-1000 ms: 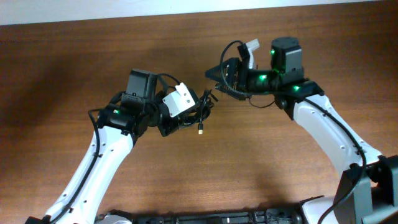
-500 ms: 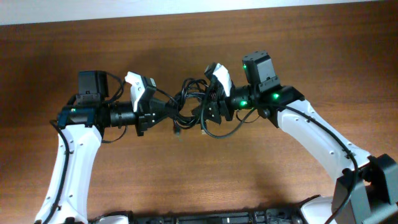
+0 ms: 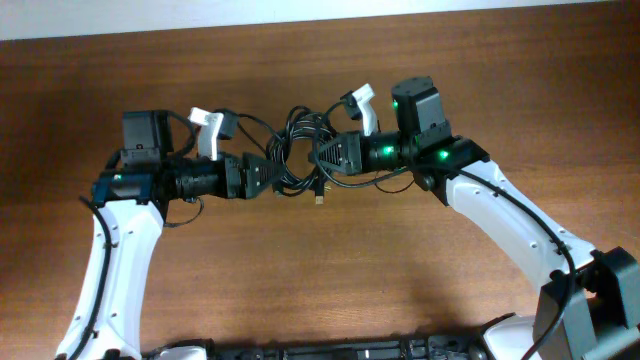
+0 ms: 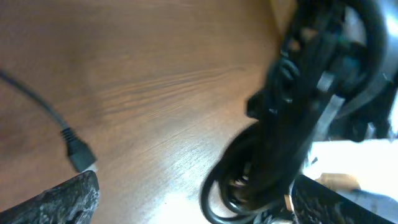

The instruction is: Untangle cables

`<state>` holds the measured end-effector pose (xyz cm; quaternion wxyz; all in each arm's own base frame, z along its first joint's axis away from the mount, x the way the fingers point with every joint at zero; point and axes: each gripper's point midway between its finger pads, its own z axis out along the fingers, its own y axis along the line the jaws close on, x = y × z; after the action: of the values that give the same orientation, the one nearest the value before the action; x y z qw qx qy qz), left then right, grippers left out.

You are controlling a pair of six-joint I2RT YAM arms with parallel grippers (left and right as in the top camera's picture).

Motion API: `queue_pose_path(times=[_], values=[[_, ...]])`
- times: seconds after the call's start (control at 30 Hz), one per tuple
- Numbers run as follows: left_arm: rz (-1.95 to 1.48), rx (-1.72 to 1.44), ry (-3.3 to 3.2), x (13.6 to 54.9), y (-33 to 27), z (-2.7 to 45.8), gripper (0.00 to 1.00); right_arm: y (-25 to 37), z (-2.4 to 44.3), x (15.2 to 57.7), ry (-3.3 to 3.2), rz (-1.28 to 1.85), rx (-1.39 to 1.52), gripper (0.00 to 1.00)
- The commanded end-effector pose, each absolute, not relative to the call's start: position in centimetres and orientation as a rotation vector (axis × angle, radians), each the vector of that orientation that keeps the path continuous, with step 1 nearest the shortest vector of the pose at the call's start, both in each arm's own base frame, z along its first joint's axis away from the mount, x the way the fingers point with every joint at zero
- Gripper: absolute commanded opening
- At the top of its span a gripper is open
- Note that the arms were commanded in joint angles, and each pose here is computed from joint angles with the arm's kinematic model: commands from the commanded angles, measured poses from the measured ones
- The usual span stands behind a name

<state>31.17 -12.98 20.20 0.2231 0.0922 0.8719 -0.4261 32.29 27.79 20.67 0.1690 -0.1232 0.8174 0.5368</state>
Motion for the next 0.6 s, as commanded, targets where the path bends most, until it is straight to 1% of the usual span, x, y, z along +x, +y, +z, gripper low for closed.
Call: queue_pose_path(times=[0.0,0.07,0.1,0.13,0.17,0.2,0.23,0.27,0.3,0.37,0.4,0.43,0.47,0.5,0.57], values=[[-1.173,0.093,2.489,31.2,-13.8,20.0,0.99,27.9,20.9,32.3,2.350,1.564,-0.280,0.04],[-1.168,0.148,2.467,31.5,-15.5,20.4,0.99,27.9,20.7,32.6,2.368,1.548,-0.232,0.04],[-1.029,-0.057,2.559,32.2,-15.5,18.9,0.99,27.8,20.5,32.8,2.397,1.559,-0.150,0.04],[-0.880,-0.194,2.604,32.6,-15.1,17.6,0.96,27.8,20.5,32.8,2.409,1.569,-0.115,0.04],[-0.784,-0.301,2.614,32.8,-14.9,17.0,0.62,27.7,20.5,32.8,2.415,1.572,-0.105,0.04],[-0.738,-0.317,2.605,33.0,-14.9,16.9,0.43,27.7,20.5,32.8,2.419,1.575,-0.096,0.04],[-0.733,-0.298,2.591,33.2,-15.2,17.1,0.36,27.7,20.5,32.8,2.419,1.575,-0.096,0.04],[-0.734,-0.287,2.577,33.5,-15.4,17.3,0.17,27.7,20.5,32.8,2.419,1.575,-0.097,0.04],[-0.728,-0.288,2.572,33.6,-15.4,17.3,0.00,27.7,20.5,32.8,2.419,1.574,-0.097,0.09],[-0.658,-0.346,2.550,34.4,-13.5,17.2,0.00,27.1,20.3,33.1,2.426,1.564,-0.072,0.61],[-0.654,-0.399,2.545,34.8,-12.0,17.2,0.00,26.0,19.7,33.5,2.437,1.533,-0.064,0.68],[-0.765,-0.365,2.532,35.0,-10.6,17.7,0.00,24.0,18.9,34.1,2.432,1.461,-0.101,0.75],[-0.966,-0.192,2.475,34.7,-10.4,19.4,0.00,22.2,18.6,34.9,2.408,1.403,-0.135,0.77],[-1.079,-0.065,2.422,34.2,-11.0,20.5,0.00,21.9,18.7,35.3,2.374,1.374,-0.187,0.77],[-1.165,-0.002,2.403,33.4,-11.7,21.1,0.00,22.0,19.1,35.6,2.292,1.313,-0.347,0.77]])
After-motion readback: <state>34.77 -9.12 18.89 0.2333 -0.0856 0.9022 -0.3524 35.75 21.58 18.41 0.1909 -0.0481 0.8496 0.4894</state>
